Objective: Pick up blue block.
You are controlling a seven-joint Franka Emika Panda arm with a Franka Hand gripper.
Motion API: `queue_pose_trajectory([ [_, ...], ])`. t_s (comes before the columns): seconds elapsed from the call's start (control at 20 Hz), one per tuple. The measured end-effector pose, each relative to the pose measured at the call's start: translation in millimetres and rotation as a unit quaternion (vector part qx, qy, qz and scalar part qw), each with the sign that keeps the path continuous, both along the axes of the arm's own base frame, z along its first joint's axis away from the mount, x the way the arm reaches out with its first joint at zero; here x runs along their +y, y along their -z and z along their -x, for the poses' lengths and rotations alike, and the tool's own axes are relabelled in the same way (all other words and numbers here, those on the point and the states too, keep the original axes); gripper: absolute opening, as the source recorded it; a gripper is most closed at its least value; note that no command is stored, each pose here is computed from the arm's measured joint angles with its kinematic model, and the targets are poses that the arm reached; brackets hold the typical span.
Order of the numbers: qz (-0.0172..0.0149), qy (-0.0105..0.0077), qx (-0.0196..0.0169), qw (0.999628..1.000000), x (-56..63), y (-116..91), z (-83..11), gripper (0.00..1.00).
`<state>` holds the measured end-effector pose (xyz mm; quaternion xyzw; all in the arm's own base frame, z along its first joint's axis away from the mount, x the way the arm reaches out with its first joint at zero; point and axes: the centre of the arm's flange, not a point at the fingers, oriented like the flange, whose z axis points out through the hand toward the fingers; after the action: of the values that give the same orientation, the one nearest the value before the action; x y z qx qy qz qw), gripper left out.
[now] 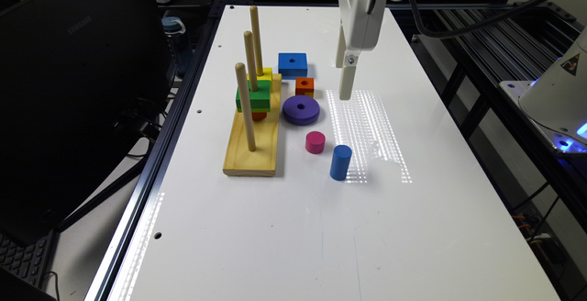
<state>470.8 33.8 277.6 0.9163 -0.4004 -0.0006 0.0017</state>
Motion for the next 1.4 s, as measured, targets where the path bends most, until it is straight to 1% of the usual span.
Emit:
queue_pose_trajectory([
  [0.35, 0.0, 0.0002, 0.0, 1.0, -0.2, 0, 0.0, 1.0],
  [0.5, 0.0, 0.0017, 0.0, 0.999999, -3.0, 0, -0.2, 1.0],
  [0.65, 0.0, 0.0028, -0.0004, 0.999996, -9.6, 0, -0.9, 1.0],
  [0.7, 0.0001, 0.0034, -0.0014, 0.999993, -13.2, -1, -1.8, 1.0],
  [0.75, 0.0001, 0.0037, -0.003, 0.999989, -18.5, -2, -3.2, 1.0],
  [0.85, 0.0, 0.0042, -0.005, 0.999979, -24.8, -4, -4.9, 1.0],
  [1.05, -0.0002, 0.0047, -0.0081, 0.999956, -36.5, -5, -10.2, 1.0],
  [1.25, -0.0009, 0.0048, -0.0096, 0.999942, -40.0, -4, -18.5, 1.0],
  [1.4, -0.0014, 0.0053, -0.0106, 0.999929, -43.1, -3, -25.0, 1.0],
])
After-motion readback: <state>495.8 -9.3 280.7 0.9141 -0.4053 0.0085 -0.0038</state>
